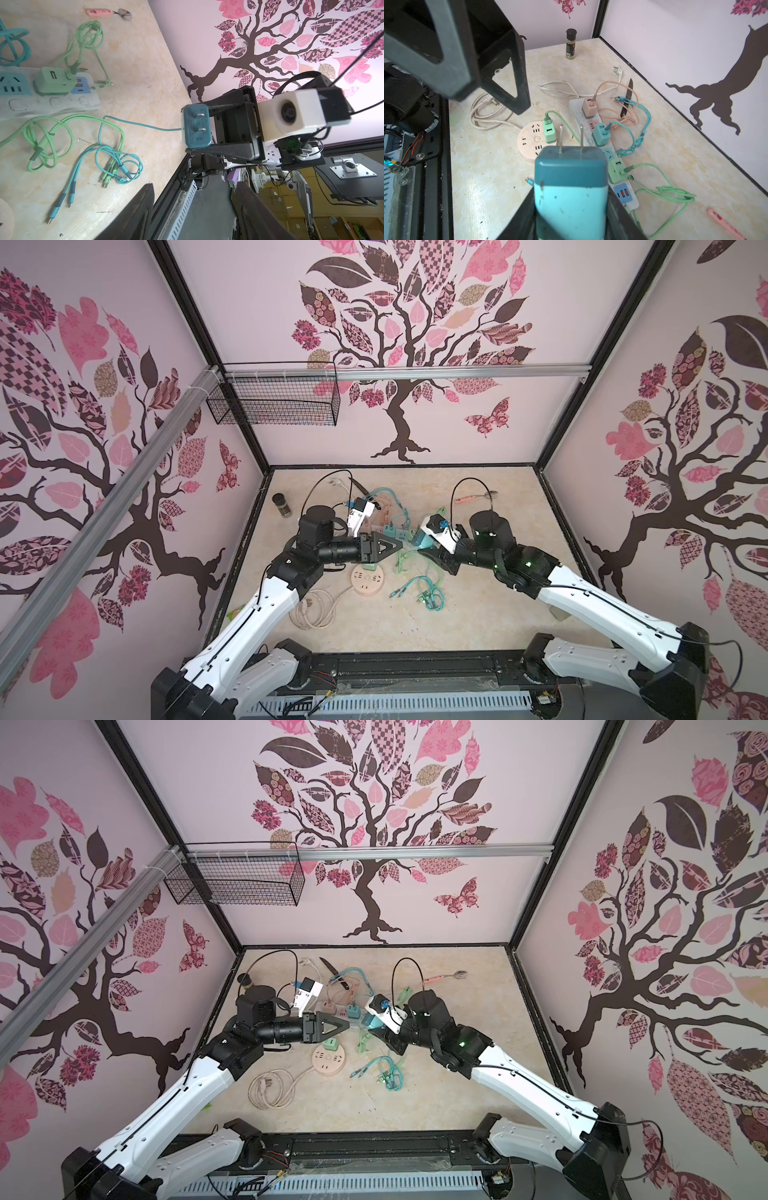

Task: Insert plugs into power strip
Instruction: Pass the plug.

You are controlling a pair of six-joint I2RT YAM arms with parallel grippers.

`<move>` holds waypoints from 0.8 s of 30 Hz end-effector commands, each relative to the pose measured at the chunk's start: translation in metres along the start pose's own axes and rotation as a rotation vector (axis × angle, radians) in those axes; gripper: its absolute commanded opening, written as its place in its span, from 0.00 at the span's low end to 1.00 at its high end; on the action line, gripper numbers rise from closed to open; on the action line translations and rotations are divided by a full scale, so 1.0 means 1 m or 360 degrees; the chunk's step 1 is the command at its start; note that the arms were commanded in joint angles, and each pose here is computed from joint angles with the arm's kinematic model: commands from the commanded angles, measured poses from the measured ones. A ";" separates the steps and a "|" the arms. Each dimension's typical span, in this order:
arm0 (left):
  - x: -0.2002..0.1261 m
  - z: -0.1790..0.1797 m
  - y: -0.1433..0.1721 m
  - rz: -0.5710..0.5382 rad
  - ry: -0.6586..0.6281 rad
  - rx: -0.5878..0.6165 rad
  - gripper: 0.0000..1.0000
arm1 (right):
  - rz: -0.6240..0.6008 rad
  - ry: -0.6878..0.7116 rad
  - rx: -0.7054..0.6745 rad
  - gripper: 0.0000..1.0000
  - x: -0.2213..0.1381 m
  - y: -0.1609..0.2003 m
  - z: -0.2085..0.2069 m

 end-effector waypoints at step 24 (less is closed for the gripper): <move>0.008 0.005 -0.001 0.0072 -0.0081 0.0083 0.56 | 0.0035 -0.0066 -0.0292 0.23 0.032 -0.041 0.021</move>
Point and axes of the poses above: each gripper's point midway between its finger pads, its own x axis out along the fingers, its own z axis along the line the jaws close on, y = z × x, the point moved 10 cm from there along -x, back along the fingers, and after that the axes turned 10 degrees about -x, right-handed, at the moved point
